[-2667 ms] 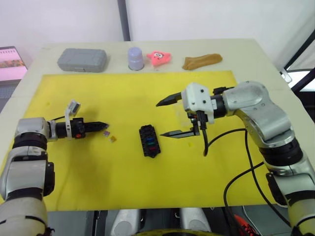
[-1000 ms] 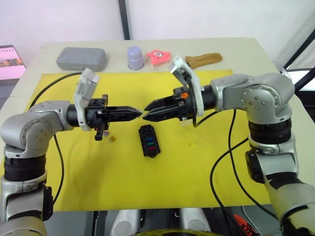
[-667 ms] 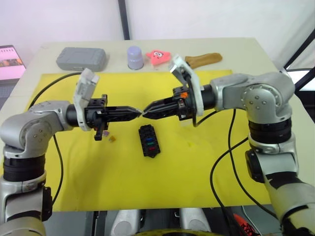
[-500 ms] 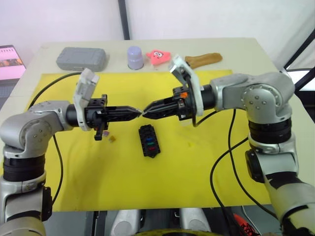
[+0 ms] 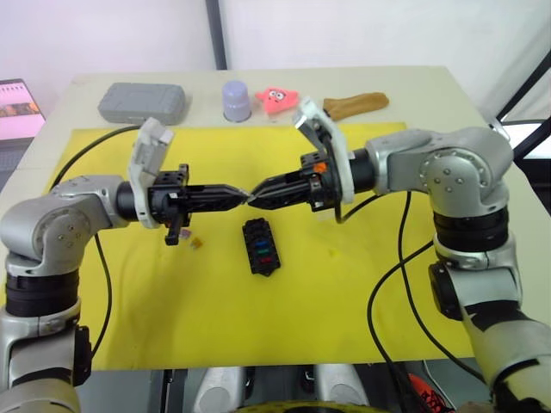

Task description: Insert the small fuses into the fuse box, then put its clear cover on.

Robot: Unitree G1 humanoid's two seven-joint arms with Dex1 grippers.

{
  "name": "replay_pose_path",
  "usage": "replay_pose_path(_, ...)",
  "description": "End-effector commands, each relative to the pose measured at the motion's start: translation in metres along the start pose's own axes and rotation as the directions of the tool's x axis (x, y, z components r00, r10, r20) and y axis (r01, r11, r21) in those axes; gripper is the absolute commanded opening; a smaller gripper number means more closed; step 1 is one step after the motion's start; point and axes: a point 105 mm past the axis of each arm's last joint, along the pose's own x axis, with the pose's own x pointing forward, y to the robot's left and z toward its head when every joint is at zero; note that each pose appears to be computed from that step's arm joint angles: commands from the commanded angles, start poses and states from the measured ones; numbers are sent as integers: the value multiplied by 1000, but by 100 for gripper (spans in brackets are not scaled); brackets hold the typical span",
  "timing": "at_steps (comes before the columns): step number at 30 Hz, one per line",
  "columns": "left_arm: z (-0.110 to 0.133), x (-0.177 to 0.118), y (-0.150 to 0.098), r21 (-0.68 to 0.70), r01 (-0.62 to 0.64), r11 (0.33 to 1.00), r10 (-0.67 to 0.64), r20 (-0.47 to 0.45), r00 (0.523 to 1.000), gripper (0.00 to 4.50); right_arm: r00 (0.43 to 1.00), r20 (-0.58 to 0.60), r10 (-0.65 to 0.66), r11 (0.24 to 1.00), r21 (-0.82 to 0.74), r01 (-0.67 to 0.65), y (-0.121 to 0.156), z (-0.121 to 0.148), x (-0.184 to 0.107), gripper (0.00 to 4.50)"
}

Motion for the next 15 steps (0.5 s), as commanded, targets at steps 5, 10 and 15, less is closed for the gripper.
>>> replay_pose_path(5, 4, 0, -4, 30, 13, 999, -12, -11, 1000, 0, 1000, 7, 27, 998, -56, -26, 9, 7, 1, 95)
replay_pose_path(10, 4, 0, -3, 30, 11, 999, -11, -8, 1000, 0, 1000, 3, 30, 998, -54, -30, 9, 7, 1, 95)
replay_pose_path(15, 5, 0, -3, 30, 8, 1000, -8, -4, 1000, 0, 999, -3, 35, 998, -54, -35, 10, 5, 2, 36)
